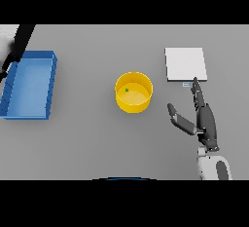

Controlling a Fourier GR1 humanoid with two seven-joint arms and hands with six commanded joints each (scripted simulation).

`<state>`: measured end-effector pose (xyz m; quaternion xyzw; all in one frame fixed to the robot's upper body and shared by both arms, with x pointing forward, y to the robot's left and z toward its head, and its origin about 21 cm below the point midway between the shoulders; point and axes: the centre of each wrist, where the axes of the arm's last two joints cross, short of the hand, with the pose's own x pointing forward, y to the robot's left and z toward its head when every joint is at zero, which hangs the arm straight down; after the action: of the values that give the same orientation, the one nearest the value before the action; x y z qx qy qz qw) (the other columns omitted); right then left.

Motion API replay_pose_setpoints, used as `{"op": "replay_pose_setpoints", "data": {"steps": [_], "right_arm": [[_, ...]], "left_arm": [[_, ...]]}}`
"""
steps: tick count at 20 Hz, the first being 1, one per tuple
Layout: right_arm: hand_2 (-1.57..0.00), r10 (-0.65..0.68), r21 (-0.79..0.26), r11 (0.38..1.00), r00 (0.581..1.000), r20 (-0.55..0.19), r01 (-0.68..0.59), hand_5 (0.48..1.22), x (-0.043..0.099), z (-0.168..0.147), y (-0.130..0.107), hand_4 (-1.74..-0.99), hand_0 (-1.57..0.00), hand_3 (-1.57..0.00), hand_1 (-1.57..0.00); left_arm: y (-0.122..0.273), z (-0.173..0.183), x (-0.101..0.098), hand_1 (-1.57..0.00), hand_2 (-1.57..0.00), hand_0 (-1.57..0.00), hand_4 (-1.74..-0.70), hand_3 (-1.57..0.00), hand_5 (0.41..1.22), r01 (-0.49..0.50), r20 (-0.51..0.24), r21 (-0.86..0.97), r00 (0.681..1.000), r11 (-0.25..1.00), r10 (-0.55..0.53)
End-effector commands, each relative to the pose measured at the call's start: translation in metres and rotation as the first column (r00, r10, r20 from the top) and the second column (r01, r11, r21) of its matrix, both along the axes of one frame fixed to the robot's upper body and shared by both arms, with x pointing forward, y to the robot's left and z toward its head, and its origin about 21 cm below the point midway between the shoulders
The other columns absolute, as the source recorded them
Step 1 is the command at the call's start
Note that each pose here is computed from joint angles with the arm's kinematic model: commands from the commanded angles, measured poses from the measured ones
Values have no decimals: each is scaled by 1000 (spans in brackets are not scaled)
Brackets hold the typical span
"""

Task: Pick up the red beaker and tilt it to pour out 1 green nut into yellow bowl. Pick up the yellow bowl and place it on the metallic measuring scale.

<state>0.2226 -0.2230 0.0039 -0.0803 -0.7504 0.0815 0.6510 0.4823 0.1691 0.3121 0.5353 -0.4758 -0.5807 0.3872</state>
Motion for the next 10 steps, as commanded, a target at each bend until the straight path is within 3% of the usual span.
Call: {"op": "replay_pose_setpoints", "data": {"steps": [1,5,10], "right_arm": [[1,0,-11,1000,1000,2,0,590,-2,-3,-4,-1222,1,1,1],[1,25,-17,1000,1000,7,-24,587,0,-4,-4,-1226,1,1,1],[1,38,-55,998,999,0,-38,610,4,-4,-3,-1212,1,1,1]], "left_arm": [[21,-2,1,-1571,-1562,-1571,-1735,-1383,1221,-3,-5,-96,1000,995,3],[89,-29,-4,-1571,-1567,-1571,-1739,-1428,1221,-109,-5,-408,993,906,118],[139,-85,-30,-1571,-1570,-1571,-1740,-1445,1221,-262,-22,-653,944,711,329]]}}
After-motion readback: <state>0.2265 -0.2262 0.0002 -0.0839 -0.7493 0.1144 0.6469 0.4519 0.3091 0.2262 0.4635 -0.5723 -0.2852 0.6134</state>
